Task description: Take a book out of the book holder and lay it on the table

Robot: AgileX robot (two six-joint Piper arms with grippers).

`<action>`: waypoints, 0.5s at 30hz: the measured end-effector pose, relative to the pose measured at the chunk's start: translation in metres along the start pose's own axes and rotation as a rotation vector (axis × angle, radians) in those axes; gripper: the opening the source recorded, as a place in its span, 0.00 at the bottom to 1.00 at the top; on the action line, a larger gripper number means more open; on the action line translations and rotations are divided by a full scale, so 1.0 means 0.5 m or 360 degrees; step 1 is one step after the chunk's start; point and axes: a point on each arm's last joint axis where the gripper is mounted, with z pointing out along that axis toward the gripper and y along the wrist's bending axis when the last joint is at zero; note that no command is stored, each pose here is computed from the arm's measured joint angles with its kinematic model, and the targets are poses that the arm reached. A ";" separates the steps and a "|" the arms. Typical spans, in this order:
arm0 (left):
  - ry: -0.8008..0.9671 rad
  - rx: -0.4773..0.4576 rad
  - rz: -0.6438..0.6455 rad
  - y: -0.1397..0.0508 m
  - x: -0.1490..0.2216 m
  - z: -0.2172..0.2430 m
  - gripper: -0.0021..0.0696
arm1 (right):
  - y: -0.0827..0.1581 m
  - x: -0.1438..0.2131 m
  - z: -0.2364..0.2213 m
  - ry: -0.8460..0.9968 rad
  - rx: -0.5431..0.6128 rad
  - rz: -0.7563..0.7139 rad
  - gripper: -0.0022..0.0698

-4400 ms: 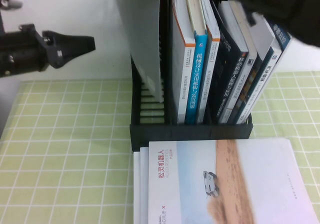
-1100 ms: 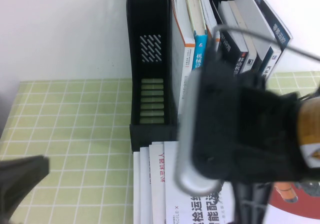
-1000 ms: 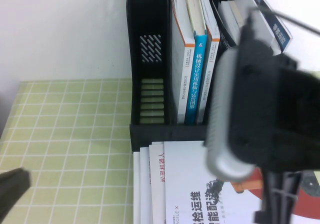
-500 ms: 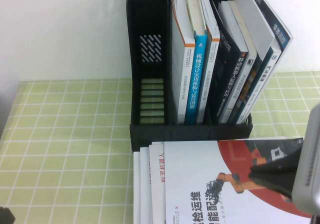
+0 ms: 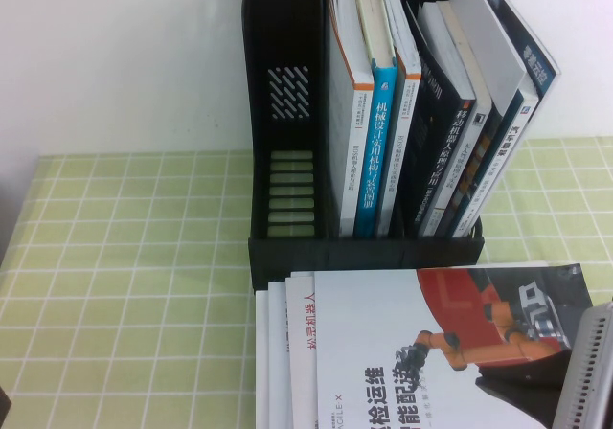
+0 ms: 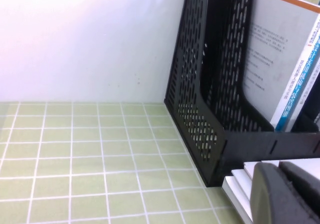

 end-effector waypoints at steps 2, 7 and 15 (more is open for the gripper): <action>0.0007 0.0003 -0.0001 0.000 0.001 0.000 0.03 | 0.000 0.000 0.000 0.0001 0.0002 -0.0012 0.03; 0.0052 0.0020 0.0004 -0.002 0.006 0.000 0.03 | 0.000 0.000 0.000 0.0002 0.0003 -0.0016 0.03; 0.0058 0.0020 0.0006 -0.002 0.008 0.001 0.03 | -0.001 0.000 0.000 0.0003 0.0005 -0.0022 0.03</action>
